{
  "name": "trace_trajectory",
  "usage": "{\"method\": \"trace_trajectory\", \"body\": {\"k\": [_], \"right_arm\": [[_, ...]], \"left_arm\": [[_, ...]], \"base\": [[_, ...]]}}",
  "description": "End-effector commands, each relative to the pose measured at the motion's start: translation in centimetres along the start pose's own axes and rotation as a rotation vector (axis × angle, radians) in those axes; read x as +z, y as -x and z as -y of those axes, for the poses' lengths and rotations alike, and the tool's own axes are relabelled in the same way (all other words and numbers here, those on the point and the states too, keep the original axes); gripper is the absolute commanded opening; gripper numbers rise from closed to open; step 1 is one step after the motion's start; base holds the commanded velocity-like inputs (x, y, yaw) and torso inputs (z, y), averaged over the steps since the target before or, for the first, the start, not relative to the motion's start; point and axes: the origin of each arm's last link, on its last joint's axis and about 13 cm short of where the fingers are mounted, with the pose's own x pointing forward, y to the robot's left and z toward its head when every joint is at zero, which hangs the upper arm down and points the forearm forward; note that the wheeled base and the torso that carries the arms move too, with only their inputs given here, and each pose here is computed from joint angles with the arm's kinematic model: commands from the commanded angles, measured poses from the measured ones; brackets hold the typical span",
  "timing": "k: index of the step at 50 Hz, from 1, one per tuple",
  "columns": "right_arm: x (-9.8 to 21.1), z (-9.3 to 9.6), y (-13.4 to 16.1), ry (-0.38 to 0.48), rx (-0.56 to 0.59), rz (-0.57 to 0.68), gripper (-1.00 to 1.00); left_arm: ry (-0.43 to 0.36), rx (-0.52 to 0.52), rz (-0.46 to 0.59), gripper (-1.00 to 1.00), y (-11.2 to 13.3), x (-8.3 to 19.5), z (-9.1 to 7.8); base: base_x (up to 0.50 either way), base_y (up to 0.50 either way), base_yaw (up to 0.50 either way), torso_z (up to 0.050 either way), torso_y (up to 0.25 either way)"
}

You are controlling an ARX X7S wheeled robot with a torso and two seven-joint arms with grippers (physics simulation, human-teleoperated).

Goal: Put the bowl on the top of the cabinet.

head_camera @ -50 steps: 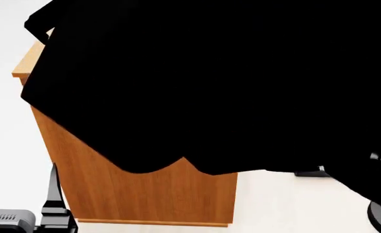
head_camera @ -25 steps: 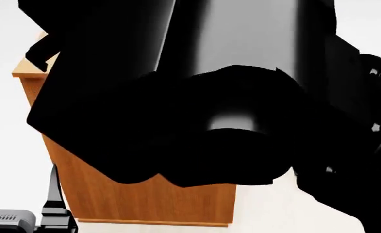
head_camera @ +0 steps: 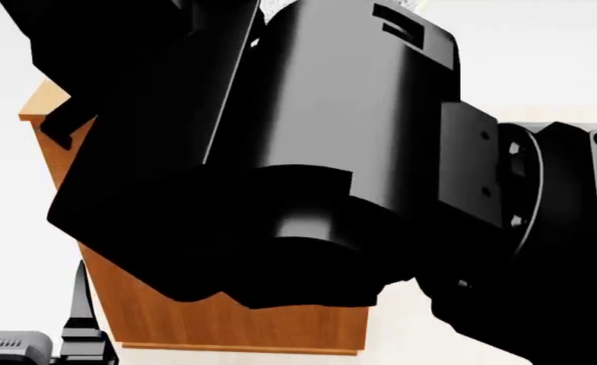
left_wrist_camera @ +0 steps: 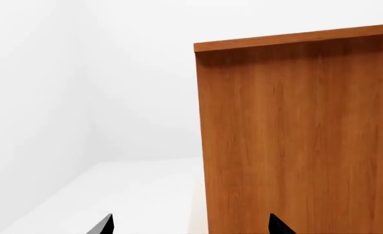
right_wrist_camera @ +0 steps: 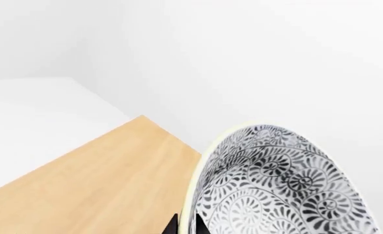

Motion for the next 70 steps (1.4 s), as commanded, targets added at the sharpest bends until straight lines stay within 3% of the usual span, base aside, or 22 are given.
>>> {"method": "trace_trajectory", "body": {"k": [1, 29, 44, 57, 58, 70], "right_arm": [[-0.1, 0.8, -0.5, 0.017, -0.021, 0.002, -1.00], [0.0, 0.7, -2.3, 0.018, -0.082, -0.021, -1.00], [0.5, -1.4, -1.8, 0.028, -0.028, 0.016, -1.00], [0.6, -1.1, -1.9, 0.014, -0.043, 0.055, -1.00], [0.6, -1.1, -1.9, 0.002, -0.039, 0.056, 1.00], [0.5, 0.1, -1.1, -0.003, -0.061, 0.076, 1.00]], "left_arm": [[-0.002, 0.000, -0.004, 1.00, 0.0, -0.1, 0.0], [0.002, -0.001, -0.010, 1.00, -0.1, -0.5, -0.1], [-0.002, -0.002, -0.017, 1.00, -0.1, -0.7, -0.1], [0.005, -0.011, -0.019, 1.00, 0.0, -0.7, -0.1], [0.003, -0.010, -0.018, 1.00, 0.0, -0.7, -0.1], [0.009, -0.007, -0.020, 1.00, -0.1, -0.7, 0.0]], "base": [[0.00, 0.00, 0.00, 0.000, 0.000], [0.00, 0.00, 0.00, 0.000, 0.000], [0.00, 0.00, 0.00, 0.001, 0.001], [0.00, 0.00, 0.00, 0.000, 0.001], [0.00, 0.00, 0.00, 0.000, 0.000], [0.00, 0.00, 0.00, 0.000, 0.000]]}}
